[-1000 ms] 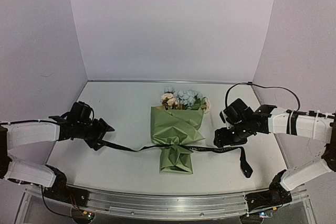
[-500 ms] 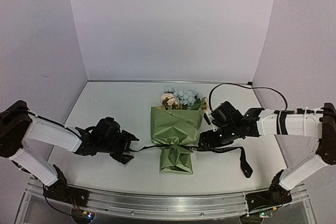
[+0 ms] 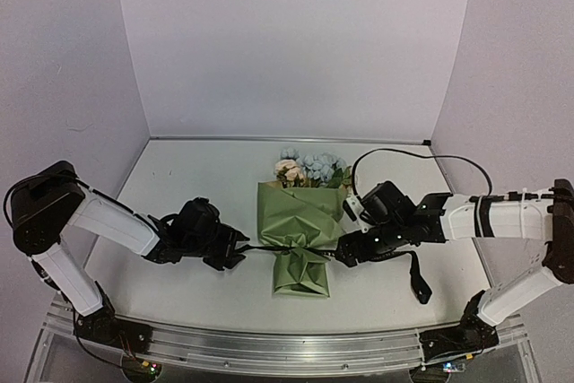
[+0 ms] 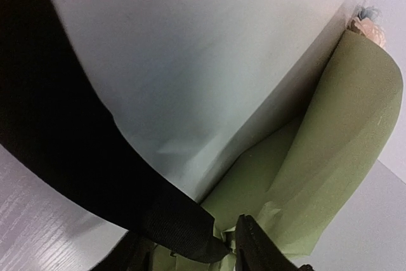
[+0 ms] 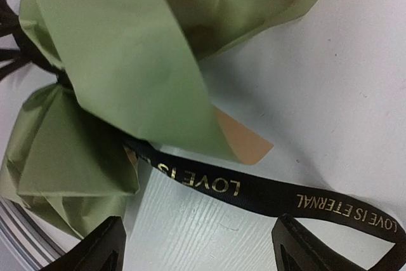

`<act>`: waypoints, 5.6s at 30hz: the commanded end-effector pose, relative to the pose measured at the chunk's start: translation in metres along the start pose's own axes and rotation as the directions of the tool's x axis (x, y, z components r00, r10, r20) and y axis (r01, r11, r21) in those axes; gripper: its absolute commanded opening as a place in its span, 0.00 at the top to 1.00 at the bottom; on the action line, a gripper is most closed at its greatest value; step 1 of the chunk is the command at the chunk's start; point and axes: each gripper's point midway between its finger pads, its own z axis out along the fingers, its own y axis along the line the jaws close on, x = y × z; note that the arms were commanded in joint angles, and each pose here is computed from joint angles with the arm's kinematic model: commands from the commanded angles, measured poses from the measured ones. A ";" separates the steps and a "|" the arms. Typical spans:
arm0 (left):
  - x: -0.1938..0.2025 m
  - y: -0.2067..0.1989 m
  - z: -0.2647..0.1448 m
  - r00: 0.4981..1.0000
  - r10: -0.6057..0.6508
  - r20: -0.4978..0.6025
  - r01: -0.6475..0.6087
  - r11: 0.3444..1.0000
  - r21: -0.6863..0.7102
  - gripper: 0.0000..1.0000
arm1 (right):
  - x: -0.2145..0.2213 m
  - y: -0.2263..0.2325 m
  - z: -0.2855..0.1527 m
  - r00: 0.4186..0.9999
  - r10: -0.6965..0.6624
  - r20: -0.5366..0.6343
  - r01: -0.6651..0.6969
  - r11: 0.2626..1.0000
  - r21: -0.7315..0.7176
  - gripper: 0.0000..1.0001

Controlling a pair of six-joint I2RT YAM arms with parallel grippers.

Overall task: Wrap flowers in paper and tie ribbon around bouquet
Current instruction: Tie the ribbon around the folded bouquet, then adjust the folded bouquet at the center of the board.

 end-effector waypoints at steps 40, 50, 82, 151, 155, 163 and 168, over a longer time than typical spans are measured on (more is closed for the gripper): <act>-0.020 -0.021 0.016 0.999 0.030 -0.020 -0.029 0.998 0.051 0.63 | -0.015 0.013 0.025 0.939 -0.343 0.024 0.324 0.906 0.273 1.00; -0.050 -0.016 -0.003 0.987 0.137 0.090 -0.135 0.991 -0.022 1.00 | -0.003 0.001 0.016 0.975 -0.216 0.052 0.192 0.938 0.289 1.00; -0.056 -0.047 -0.078 0.635 0.770 0.069 -0.755 0.637 -0.158 0.45 | -0.089 0.099 0.001 1.000 -0.018 0.004 0.018 0.970 -0.241 0.36; 0.069 -0.096 -0.062 0.296 0.955 -0.028 -0.948 0.297 0.117 0.59 | -0.097 0.047 -0.008 0.999 -0.040 0.013 0.041 0.995 -0.093 0.22; 0.000 -0.078 -0.076 0.546 0.837 -0.029 -0.838 0.545 -0.027 0.51 | -0.069 0.052 0.003 0.980 -0.196 -0.020 0.195 0.979 -0.063 0.21; -0.023 -0.044 -0.075 0.901 0.433 -0.037 -0.434 0.900 -0.025 0.37 | -0.057 0.038 0.017 0.959 -0.282 -0.013 0.282 0.959 0.013 0.23; -0.036 -0.049 -0.075 0.980 0.195 0.043 -0.197 0.977 0.076 0.30 | -0.050 0.035 0.019 0.951 -0.311 0.008 0.310 0.950 0.032 0.22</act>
